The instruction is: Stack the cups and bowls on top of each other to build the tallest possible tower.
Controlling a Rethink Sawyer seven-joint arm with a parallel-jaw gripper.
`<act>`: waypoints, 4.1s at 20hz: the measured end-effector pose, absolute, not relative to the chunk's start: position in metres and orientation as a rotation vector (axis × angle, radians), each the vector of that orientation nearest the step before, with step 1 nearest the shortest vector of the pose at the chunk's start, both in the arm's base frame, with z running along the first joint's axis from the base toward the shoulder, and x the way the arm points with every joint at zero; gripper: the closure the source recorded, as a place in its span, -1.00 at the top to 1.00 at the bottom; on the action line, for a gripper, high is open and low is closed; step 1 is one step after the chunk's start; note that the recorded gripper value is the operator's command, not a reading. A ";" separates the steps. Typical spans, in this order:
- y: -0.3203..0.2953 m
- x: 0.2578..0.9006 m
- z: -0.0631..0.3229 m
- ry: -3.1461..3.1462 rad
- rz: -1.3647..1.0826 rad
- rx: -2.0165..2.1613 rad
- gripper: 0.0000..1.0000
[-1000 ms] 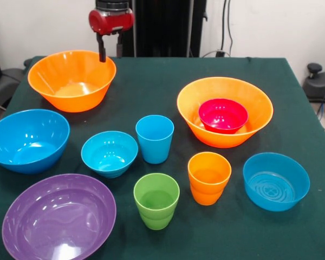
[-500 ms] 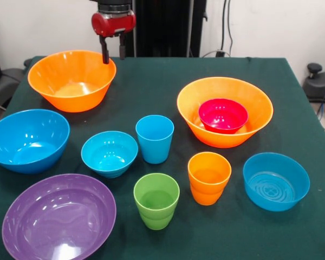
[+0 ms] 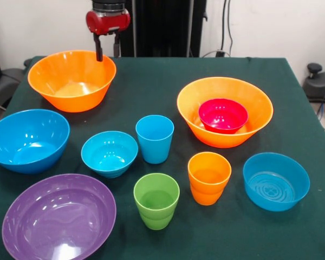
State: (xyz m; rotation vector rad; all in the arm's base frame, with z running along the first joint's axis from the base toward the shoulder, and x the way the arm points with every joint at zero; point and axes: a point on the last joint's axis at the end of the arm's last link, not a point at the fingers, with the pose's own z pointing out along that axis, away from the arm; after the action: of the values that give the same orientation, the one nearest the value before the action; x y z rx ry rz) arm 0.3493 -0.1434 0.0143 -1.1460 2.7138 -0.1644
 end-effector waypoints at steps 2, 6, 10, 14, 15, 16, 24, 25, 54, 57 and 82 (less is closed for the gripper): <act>-0.145 0.347 0.013 2.718 -0.168 -1.148 1.00; -0.146 0.344 0.011 2.722 -0.169 -1.154 1.00; -0.144 0.340 0.008 2.724 -0.161 -1.153 1.00; -0.139 0.338 0.006 2.721 -0.145 -1.126 1.00; -0.138 0.338 0.006 2.721 -0.142 -1.119 1.00; -0.136 0.337 0.005 2.720 -0.137 -1.106 1.00; -0.134 0.333 0.003 2.721 -0.128 -1.059 1.00; -0.135 0.332 0.003 2.723 -0.131 -1.049 1.00; -0.149 0.327 -0.009 2.715 -0.198 -0.921 1.00; -0.150 0.327 -0.011 2.711 -0.201 -0.900 1.00; -0.161 0.323 -0.033 2.668 -0.231 -0.850 1.00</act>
State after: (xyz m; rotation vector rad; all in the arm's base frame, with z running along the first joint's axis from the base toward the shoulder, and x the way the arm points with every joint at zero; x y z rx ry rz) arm 0.3231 -0.1614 -0.0330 -0.8501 2.6685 -0.2310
